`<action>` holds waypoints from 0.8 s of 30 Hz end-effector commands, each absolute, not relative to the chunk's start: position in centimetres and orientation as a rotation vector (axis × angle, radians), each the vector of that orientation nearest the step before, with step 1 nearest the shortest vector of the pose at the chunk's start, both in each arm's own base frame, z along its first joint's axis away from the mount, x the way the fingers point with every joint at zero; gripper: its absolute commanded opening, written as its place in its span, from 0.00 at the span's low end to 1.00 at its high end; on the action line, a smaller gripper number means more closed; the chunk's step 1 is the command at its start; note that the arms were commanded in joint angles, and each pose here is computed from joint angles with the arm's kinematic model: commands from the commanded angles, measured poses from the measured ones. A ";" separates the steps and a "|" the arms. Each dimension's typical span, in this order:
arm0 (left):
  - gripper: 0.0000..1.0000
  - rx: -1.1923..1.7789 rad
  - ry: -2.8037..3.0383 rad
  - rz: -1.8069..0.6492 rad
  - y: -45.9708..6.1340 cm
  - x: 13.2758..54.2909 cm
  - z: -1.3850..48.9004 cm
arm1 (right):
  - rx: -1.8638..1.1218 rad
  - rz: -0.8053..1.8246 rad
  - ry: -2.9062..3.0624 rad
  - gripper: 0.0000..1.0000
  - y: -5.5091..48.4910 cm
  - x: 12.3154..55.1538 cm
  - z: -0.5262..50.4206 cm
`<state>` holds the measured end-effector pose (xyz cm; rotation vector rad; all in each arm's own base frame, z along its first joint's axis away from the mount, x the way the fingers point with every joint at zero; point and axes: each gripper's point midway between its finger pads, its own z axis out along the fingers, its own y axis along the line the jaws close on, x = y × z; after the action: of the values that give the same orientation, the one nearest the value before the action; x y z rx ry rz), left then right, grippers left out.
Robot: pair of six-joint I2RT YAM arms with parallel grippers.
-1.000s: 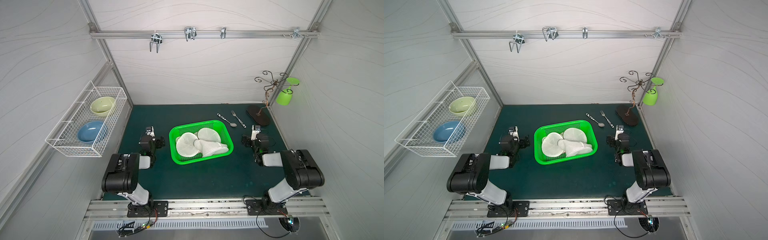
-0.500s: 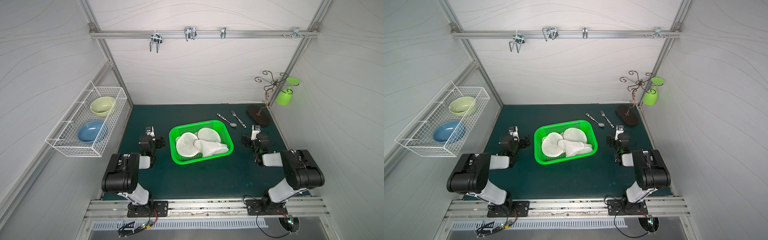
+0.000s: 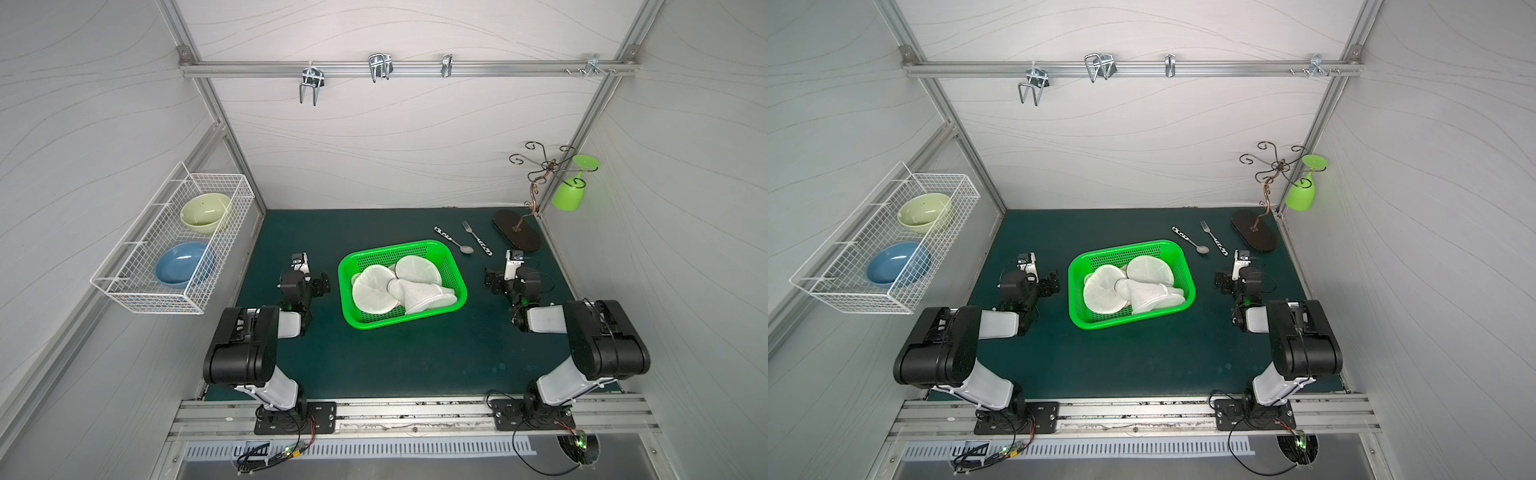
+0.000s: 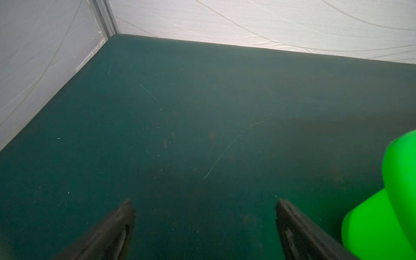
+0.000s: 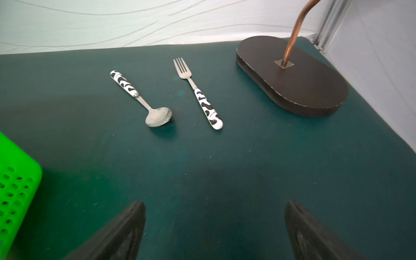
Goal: Turn the laundry bag inside out
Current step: Pick up the laundry bag and place it in the bin.
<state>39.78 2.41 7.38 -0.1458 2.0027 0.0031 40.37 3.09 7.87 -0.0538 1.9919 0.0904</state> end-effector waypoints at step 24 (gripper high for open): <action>0.94 -0.674 2.168 -0.433 -0.4 34.7 19.6 | 0.706 0.662 2.058 0.98 0.2 37.3 23.8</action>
<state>36.58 1.33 18.96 -0.5697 2.1346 -0.2784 39.22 -0.98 26.23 0.5338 1.9510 0.5120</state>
